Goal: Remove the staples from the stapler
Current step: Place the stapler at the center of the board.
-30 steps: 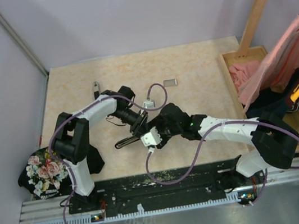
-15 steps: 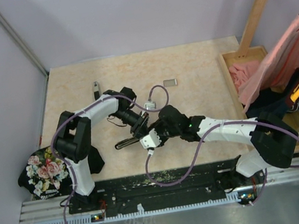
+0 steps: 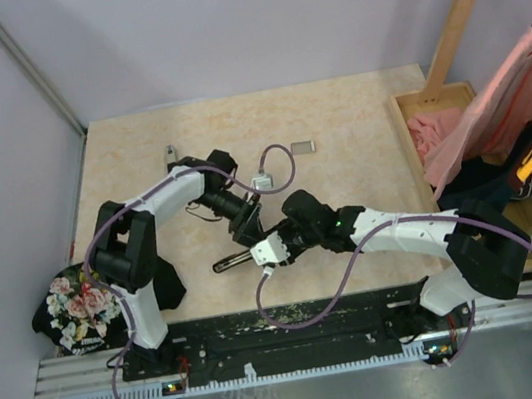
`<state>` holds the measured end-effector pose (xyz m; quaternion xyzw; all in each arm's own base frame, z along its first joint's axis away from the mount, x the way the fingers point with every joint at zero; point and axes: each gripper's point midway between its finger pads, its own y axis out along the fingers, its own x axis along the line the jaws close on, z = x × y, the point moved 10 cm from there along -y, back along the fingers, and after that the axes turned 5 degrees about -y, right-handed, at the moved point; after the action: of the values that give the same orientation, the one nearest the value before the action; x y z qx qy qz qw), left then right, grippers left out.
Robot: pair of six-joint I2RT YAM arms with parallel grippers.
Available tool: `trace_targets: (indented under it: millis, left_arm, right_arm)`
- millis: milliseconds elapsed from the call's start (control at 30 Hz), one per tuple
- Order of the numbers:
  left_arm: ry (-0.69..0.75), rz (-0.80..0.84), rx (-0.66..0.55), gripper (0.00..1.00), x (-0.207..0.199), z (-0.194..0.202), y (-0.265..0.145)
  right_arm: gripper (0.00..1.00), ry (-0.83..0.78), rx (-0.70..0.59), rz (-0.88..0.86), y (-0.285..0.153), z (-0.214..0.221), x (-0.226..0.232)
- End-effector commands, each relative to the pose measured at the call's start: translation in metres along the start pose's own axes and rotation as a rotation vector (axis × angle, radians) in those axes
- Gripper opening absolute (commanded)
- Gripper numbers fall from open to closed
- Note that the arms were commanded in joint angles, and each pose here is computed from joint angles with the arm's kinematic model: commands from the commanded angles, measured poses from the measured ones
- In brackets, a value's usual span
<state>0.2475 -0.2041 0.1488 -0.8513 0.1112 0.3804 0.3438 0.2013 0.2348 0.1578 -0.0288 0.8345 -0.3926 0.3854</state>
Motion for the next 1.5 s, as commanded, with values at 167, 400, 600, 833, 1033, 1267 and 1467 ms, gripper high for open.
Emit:
trace_targets:
  millis: [167,400,600,833,1033,1267,1467]
  left_arm:
    - [0.096,-0.039,-0.079,0.88,-0.016,-0.015,-0.025]
    - [0.175,-0.24,-0.233,1.0,-0.033,-0.036,-0.086]
    - [0.231,-0.552,-0.5,1.0,-0.056,-0.041,-0.158]
    - [0.216,-0.827,-0.71,1.0,-0.073,-0.008,-0.191]
    - [0.148,-0.841,-0.728,1.0,-0.069,0.02,-0.195]
    - [0.097,-0.847,-0.726,1.0,-0.06,0.051,-0.198]
    - [0.056,-0.888,-0.697,1.0,-0.057,0.074,-0.195]
  right_arm:
    - [0.0,0.039,-0.082,0.177,-0.019,-0.023,-0.036]
    - [0.0,0.179,-0.066,0.283,-0.028,-0.015,-0.05]
    - [0.0,0.394,-0.032,0.453,-0.041,-0.002,-0.071]
    - [0.0,0.617,0.029,0.686,-0.055,0.016,-0.089]
    - [0.0,0.777,0.093,0.825,-0.063,0.034,-0.101]
    - [0.0,0.958,0.158,0.901,-0.068,0.059,-0.107]
    - [0.0,1.124,0.258,1.028,-0.071,0.085,-0.111]
